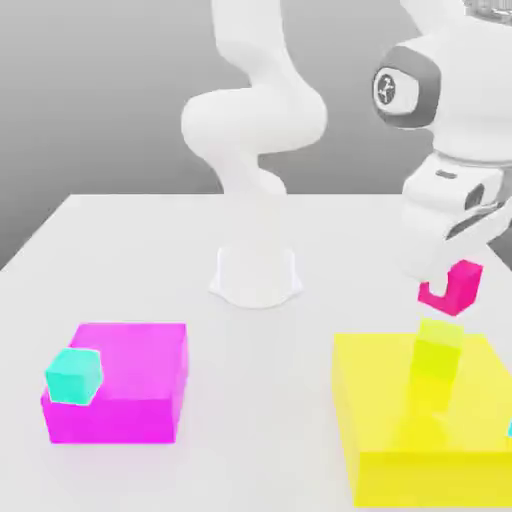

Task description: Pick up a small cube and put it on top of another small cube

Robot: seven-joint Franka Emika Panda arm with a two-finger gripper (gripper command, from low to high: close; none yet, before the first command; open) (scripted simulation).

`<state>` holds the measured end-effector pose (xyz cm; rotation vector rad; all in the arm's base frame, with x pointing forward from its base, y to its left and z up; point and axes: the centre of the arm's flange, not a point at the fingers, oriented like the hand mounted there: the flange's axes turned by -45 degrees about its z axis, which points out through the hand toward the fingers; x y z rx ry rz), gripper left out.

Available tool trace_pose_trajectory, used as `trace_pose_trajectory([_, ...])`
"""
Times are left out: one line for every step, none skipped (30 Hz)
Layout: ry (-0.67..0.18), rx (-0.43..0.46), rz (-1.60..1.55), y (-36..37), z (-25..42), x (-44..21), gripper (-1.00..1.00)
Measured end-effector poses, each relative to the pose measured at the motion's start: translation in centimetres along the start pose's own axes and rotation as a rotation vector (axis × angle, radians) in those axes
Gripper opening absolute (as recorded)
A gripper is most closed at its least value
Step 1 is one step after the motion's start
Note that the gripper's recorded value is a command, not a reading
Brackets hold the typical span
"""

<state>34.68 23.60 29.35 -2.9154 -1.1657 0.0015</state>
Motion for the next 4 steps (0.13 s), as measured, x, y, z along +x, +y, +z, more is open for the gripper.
trace_pose_trajectory([0.0, 0.0, -0.001, -0.07, 0.9, -0.06, 1.0])
trace_pose_trajectory([0.0, 0.0, -0.001, -0.07, 0.9, -0.06, 1.0])
trace_pose_trajectory([0.0, 0.0, -0.001, -0.07, 0.9, -0.06, 1.0])
trace_pose_trajectory([0.0, 0.0, -0.001, -0.07, 0.9, -0.06, 1.0])
